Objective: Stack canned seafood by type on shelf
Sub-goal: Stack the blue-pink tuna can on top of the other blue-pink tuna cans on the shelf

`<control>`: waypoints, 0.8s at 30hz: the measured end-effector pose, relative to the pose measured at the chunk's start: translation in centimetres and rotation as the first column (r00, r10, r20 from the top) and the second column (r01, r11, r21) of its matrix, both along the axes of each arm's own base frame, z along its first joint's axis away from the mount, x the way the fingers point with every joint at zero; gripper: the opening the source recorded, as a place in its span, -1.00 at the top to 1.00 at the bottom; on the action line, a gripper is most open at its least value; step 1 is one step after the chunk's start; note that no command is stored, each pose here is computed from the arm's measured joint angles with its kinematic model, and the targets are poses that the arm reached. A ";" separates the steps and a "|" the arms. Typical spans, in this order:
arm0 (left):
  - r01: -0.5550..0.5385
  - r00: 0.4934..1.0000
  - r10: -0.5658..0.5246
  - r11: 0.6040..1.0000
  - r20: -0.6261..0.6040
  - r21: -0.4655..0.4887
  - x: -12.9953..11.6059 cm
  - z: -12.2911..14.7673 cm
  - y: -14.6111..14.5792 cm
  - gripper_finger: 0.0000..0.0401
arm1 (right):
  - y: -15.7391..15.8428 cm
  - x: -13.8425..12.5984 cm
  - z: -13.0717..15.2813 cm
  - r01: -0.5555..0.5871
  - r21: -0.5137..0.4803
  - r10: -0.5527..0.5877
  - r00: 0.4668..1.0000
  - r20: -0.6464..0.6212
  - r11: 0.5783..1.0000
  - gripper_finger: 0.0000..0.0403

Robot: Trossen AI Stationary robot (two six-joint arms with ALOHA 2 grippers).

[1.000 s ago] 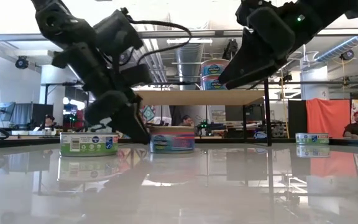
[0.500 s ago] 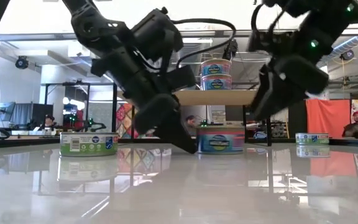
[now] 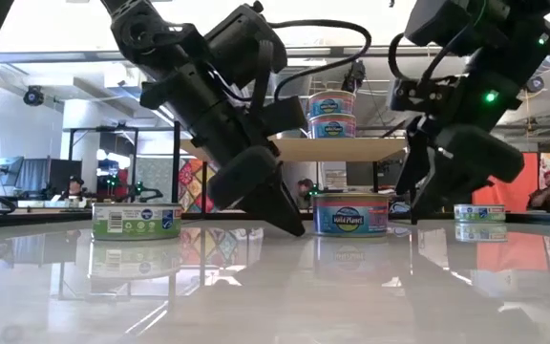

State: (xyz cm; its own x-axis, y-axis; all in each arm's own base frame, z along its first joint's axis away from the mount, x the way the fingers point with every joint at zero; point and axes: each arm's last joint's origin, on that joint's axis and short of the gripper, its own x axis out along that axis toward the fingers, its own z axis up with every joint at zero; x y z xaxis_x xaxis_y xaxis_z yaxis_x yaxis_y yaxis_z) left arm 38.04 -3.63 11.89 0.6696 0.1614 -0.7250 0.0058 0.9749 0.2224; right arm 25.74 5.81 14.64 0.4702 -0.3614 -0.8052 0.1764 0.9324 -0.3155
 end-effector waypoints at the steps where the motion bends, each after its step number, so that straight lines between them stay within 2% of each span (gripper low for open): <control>1: 0.011 1.000 -0.011 1.000 -0.003 0.009 0.0 0.0 0.0 -0.07 | 0.0 0.1 -0.2 -0.001 0.000 0.001 1.000 -0.004 1.000 -0.99; 7: 0.048 0.999 -0.049 0.998 0.014 0.042 0.3 0.0 0.4 -0.47 | 0.1 0.6 -1.4 -0.014 -0.008 0.014 1.000 -0.024 1.000 -0.99; 12: 0.048 0.998 -0.049 0.998 0.049 0.033 0.6 0.0 0.7 -0.71 | -0.1 0.9 -1.8 -0.020 -0.020 0.019 0.999 -0.048 1.000 -0.99; 17: 0.074 0.995 -0.074 0.997 0.067 0.006 1.0 -0.6 0.7 -0.84 | -0.6 1.3 -1.2 -0.020 -0.042 0.019 0.999 -0.037 0.999 -0.99; 24: 0.077 0.988 -0.076 0.997 0.136 -0.001 1.6 -1.1 0.7 -0.88 | -1.5 1.6 -0.8 0.001 -0.061 -0.003 1.000 -0.021 0.998 -0.99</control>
